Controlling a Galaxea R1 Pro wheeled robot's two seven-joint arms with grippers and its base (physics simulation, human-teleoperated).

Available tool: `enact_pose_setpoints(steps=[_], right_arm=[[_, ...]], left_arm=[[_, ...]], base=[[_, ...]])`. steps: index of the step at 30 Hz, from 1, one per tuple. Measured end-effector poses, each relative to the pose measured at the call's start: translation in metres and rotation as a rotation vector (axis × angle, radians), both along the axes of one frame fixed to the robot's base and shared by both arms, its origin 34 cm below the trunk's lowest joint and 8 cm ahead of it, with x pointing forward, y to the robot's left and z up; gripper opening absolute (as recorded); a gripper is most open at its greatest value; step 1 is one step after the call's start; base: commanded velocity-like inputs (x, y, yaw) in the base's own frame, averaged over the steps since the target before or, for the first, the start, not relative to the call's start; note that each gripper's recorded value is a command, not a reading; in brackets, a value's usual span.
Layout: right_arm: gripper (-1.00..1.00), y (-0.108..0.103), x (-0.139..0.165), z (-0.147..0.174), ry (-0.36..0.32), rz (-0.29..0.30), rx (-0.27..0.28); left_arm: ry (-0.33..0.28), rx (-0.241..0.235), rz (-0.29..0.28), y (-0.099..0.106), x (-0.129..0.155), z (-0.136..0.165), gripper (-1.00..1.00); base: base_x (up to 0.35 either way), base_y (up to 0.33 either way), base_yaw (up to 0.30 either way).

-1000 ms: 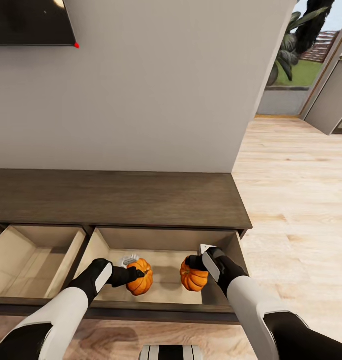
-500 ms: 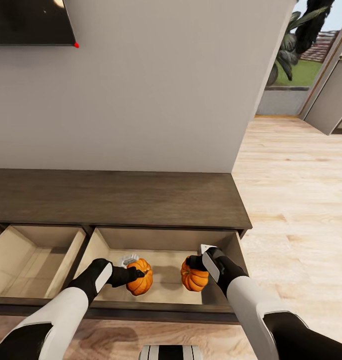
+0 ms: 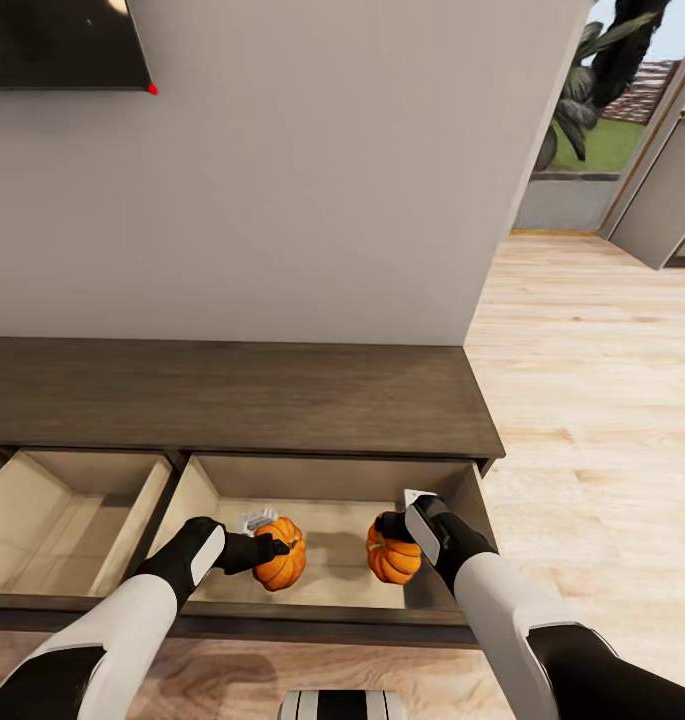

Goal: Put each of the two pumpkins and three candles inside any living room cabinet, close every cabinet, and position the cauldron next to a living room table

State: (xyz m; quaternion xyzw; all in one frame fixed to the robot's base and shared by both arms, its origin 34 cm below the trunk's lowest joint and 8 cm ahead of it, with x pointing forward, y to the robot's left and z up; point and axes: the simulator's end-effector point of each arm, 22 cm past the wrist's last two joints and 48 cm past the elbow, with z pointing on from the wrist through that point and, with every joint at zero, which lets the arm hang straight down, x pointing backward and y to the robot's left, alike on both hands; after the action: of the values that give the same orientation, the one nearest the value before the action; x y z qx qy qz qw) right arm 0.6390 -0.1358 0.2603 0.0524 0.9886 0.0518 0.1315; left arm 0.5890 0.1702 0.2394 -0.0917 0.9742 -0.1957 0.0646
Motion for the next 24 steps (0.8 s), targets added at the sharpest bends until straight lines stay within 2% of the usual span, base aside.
enact_pose_setpoints(steps=[11,12,13,24], right_arm=[[-1.00,0.0004,-0.0037,-0.0072,0.014,0.000,0.002],[-1.00,0.0006,-0.0037,-0.0073,0.014,0.000,0.003],[1.00,0.0008,-0.0038,-0.0075,0.014,0.000,0.004],[1.00,0.0017,-0.0031,-0.0073,0.013,0.000,0.008]], left_arm=[[0.014,-0.001,0.001,-0.0001,-0.0040,-0.0065,-1.00],[0.014,-0.001,0.001,-0.0002,-0.0041,-0.0067,1.00],[0.014,0.000,0.001,0.0001,-0.0042,-0.0069,1.00],[0.012,0.000,-0.001,-0.0009,-0.0039,-0.0071,1.00]], base=[[0.000,0.000,0.000],[0.000,0.000,0.000],[0.000,0.000,0.000],[0.000,0.000,0.000]])
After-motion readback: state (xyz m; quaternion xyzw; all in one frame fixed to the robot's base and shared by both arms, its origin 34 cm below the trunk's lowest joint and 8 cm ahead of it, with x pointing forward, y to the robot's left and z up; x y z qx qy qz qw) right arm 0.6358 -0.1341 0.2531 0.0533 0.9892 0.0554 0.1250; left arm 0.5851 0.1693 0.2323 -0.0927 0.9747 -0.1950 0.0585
